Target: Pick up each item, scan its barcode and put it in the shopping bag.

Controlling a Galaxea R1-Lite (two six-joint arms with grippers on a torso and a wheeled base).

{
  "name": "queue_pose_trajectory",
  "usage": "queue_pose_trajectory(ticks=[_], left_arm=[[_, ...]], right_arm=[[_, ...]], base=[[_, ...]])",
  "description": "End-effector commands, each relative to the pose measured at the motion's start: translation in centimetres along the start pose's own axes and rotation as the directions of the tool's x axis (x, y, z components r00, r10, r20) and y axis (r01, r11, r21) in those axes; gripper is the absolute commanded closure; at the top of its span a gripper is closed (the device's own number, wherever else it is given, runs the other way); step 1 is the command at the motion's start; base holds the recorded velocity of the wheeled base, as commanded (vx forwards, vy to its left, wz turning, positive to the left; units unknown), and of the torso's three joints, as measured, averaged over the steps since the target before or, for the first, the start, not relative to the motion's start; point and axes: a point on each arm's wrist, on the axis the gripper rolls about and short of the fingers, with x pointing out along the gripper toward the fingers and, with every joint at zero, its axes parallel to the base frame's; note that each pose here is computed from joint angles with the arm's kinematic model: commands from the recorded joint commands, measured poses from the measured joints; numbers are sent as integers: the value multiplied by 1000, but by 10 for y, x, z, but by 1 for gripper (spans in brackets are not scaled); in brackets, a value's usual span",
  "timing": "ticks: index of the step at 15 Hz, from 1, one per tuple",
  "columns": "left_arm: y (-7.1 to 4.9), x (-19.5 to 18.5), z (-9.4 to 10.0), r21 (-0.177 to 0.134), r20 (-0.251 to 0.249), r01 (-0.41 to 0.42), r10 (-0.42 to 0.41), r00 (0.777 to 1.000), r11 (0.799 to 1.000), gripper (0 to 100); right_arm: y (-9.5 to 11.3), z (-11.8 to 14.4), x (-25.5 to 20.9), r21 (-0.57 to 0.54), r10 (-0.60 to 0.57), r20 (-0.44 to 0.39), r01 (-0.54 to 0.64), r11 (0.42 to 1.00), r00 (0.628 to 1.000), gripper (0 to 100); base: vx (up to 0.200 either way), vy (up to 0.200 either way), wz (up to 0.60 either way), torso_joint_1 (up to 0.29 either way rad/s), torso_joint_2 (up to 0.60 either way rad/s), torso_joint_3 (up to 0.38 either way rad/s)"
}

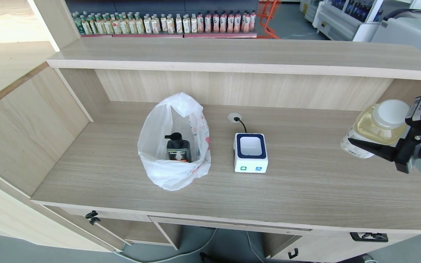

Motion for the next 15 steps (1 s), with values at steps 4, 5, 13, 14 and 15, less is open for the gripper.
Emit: queue_pose_trajectory(ticks=[4,5,13,14,15], left_arm=[[0,0,0,2,0,0,0,1000,1000,0],[0,0,0,4,0,1,-1,1000,1000,0],[0,0,0,-1,0,0,0,1000,1000,0],[0,0,0,-1,0,0,0,1000,1000,0],[0,0,0,-1,0,0,0,1000,1000,0]], right_arm=[[1,0,0,1,13,17,-13,1000,1000,100],[0,0,1,8,13,17,-13,1000,1000,100],[14,7,22,66,143,126,-152,986,982,100],[13,6,31,64,164,150,-175,982,975,100],[14,3,42,58,183,177,-196,979,967,100]], base=[[0,0,0,0,0,0],[200,0,0,2,2,-2],[125,0,0,0,-2,1],[0,0,0,0,0,0],[0,0,0,0,0,0]])
